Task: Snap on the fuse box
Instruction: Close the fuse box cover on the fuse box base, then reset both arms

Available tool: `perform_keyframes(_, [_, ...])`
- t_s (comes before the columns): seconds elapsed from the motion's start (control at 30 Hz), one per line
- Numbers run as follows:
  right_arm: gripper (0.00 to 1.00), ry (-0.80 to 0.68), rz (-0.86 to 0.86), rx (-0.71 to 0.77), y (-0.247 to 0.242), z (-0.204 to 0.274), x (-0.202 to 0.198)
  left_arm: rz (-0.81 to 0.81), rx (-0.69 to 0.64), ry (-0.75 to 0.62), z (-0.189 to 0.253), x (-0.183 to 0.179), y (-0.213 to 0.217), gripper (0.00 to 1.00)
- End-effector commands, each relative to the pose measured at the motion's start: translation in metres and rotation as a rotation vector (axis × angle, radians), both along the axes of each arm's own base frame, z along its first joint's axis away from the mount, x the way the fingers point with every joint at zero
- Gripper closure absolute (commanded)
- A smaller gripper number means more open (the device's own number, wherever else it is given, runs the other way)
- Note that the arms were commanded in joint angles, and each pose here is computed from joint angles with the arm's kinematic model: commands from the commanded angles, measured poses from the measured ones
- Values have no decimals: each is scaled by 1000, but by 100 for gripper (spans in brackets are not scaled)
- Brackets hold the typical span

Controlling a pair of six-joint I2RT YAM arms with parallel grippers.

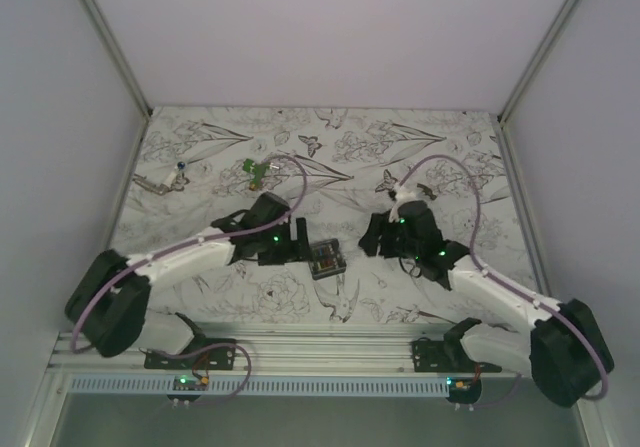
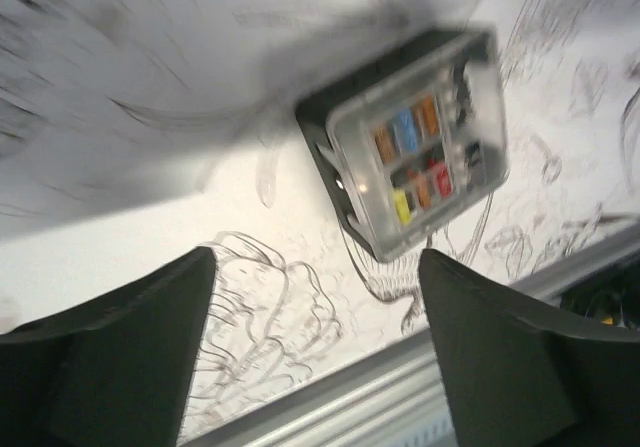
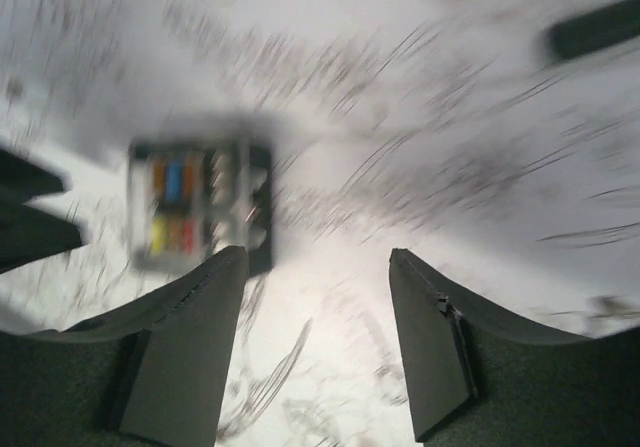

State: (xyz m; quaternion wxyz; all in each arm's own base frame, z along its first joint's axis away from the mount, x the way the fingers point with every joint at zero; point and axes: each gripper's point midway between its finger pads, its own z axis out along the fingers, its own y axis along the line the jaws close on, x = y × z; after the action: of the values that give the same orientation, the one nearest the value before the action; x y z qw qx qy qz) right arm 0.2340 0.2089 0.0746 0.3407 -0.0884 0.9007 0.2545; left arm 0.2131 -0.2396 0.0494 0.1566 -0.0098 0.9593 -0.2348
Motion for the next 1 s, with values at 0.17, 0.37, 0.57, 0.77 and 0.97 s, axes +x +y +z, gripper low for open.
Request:
perform_keyframes(0.17, [1,-390,-529,-265,-139,64,103,348,206,-304,41,64,134,0])
perform_keyframes(0.37, [1,-621,-770,-306,-213,64,117,590,448,-467,52,76,233,0])
perform_keyframes(0.57, [1,-703,-820,-411,-240,39,127,683,554,-603,34,90,289,0])
perform_keyframes(0.77, [1,-772,-651,-383,-216,34,127,525,569,-669,5,124,282,0])
perform_keyframes(0.97, [1,-731,-536,-352,-205,19,141,331,494,-726,-22,147,255,0])
